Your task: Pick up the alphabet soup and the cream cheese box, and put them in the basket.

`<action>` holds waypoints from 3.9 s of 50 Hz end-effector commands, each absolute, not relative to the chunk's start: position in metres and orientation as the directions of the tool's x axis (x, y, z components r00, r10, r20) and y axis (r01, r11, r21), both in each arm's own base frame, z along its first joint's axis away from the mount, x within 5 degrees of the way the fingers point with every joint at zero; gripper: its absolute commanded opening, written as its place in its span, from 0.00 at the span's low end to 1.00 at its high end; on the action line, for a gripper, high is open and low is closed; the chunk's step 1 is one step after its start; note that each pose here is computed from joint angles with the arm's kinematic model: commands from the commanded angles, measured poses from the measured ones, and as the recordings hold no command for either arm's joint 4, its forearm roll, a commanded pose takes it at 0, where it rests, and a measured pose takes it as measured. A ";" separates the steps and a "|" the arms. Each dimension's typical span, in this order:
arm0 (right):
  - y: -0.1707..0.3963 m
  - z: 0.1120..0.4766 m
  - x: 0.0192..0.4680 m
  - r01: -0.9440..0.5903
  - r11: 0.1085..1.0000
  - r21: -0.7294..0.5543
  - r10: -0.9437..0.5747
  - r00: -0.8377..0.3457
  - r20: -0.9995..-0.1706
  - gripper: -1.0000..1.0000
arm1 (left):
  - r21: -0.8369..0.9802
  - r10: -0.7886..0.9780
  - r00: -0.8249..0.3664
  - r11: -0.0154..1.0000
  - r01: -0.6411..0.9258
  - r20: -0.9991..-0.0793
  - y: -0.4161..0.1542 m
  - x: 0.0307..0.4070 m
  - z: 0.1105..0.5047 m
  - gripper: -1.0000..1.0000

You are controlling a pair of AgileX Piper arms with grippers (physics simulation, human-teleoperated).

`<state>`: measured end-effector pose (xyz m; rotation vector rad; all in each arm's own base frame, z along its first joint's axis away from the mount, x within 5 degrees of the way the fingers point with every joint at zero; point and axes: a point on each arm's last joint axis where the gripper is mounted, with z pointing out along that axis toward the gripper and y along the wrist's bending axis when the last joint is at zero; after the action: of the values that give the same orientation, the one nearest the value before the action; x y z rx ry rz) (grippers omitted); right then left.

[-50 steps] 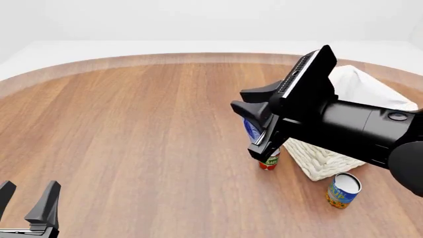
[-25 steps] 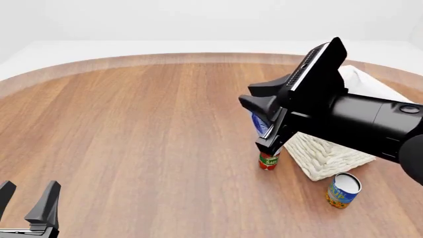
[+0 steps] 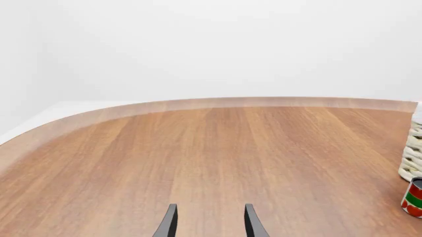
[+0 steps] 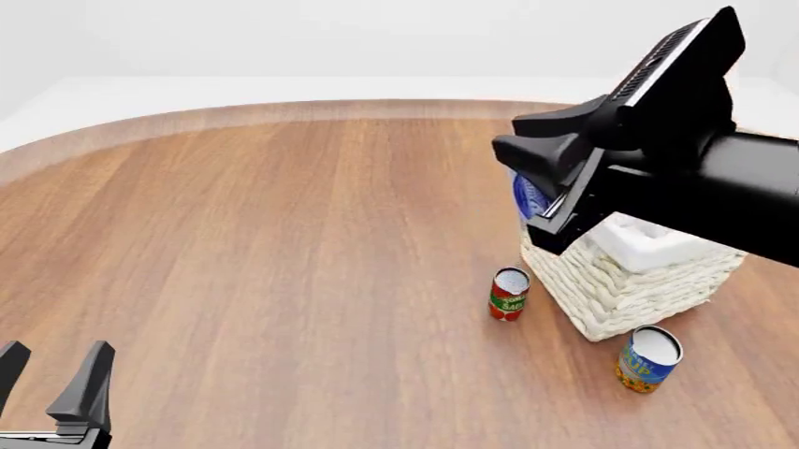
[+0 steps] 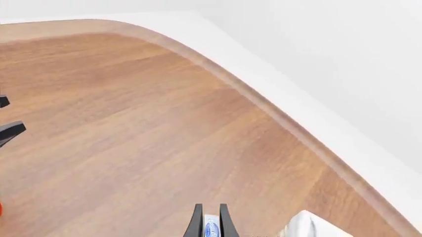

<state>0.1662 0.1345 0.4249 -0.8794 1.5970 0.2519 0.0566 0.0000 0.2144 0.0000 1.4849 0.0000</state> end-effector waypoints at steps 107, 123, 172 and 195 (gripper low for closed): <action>0.056 0.427 0.196 -0.329 0.917 -0.225 -0.300 -0.200 -0.933 0.00 | 0.000 0.000 0.086 1.000 0.000 -0.996 0.000 0.057 0.214 1.00; 0.050 0.416 0.209 -0.287 0.940 -0.185 -0.258 -0.242 -0.935 0.00 | 0.000 0.000 0.086 1.000 0.000 -0.996 0.000 0.057 0.214 1.00; 0.033 0.380 0.246 -0.189 0.970 -0.151 -0.208 -0.330 -0.921 0.00 | 0.000 0.000 0.086 1.000 0.000 -0.996 0.000 0.057 0.214 1.00; 0.024 0.366 0.263 -0.147 0.980 -0.134 -0.180 -0.361 -0.915 0.00 | 0.000 0.000 0.086 1.000 0.000 -0.996 0.000 0.057 0.214 1.00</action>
<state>0.2576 0.0282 0.3677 -0.2595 1.9470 -0.0305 0.0566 0.0000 0.2144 0.0000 1.4849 0.0000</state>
